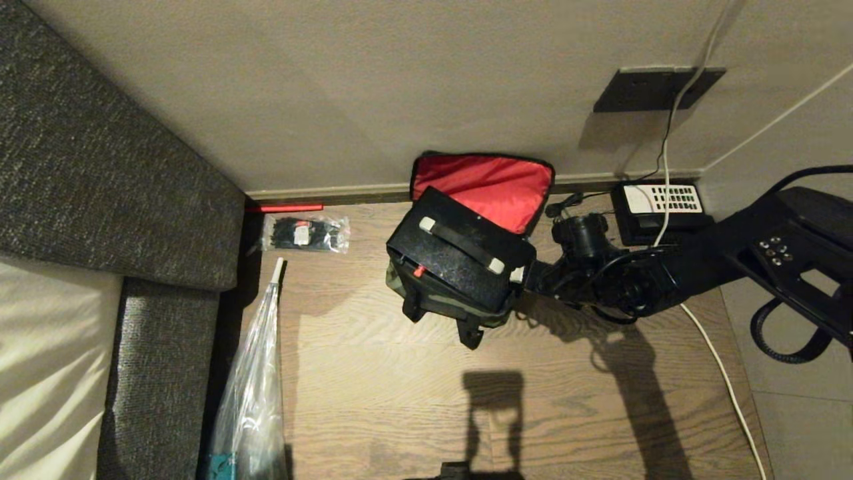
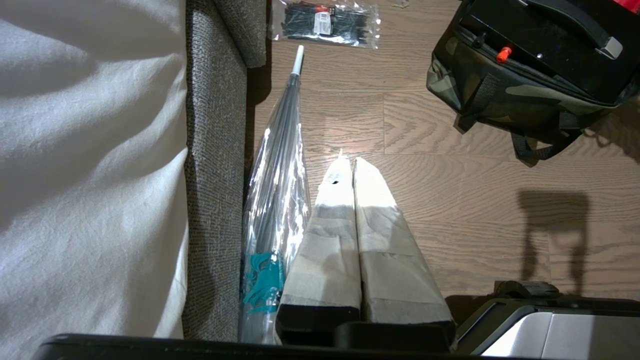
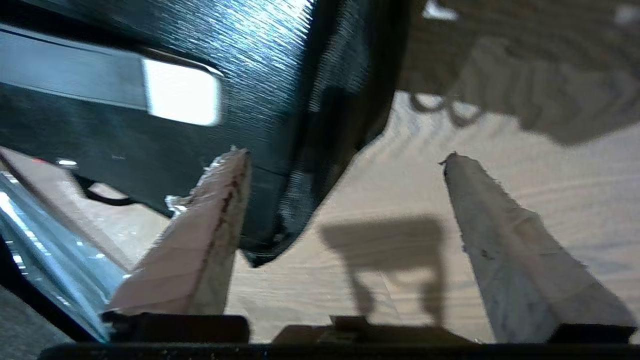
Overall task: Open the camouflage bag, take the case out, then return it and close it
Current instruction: Close the top of the storage box
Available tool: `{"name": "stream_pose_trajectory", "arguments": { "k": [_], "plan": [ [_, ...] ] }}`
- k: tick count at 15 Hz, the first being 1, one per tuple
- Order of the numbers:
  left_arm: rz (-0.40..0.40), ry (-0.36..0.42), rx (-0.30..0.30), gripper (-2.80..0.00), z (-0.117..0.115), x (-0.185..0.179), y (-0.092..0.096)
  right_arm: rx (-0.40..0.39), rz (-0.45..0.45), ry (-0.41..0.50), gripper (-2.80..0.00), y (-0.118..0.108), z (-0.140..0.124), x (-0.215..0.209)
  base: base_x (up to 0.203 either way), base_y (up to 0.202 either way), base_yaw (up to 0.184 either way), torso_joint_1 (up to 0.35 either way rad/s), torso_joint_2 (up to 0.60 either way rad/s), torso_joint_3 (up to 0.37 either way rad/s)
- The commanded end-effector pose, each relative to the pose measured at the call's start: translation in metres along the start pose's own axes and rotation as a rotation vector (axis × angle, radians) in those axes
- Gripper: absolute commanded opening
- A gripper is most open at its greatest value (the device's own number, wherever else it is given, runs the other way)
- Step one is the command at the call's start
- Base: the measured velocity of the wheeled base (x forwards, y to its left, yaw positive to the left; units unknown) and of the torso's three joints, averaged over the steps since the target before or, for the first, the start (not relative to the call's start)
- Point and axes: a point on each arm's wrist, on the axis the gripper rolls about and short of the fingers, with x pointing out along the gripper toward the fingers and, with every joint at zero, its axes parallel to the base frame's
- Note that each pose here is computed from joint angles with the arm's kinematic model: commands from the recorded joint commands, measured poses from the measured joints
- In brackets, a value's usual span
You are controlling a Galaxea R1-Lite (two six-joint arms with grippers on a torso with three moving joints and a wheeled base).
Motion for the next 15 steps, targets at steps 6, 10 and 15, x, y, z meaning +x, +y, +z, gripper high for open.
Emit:
{"name": "stream_pose_trajectory", "arguments": {
  "k": [6,10,15],
  "plan": [
    [0.0,-0.003,-0.001,-2.8,0.0,0.0,0.0,-0.009,-0.041,0.053,0.0,-0.009,-0.015,0.015,0.0,0.0,0.0,0.0,0.0,0.0],
    [0.001,-0.003,-0.001,-2.8,0.0,0.0,0.0,-0.013,-0.053,0.069,0.0,-0.012,-0.021,0.02,0.0,0.0,0.0,0.0,0.0,0.0],
    [0.001,-0.003,-0.001,-2.8,0.0,0.0,0.0,-0.03,-0.08,0.063,0.0,-0.015,-0.023,0.023,0.0,0.0,0.0,0.0,0.0,0.0]
  ]
}}
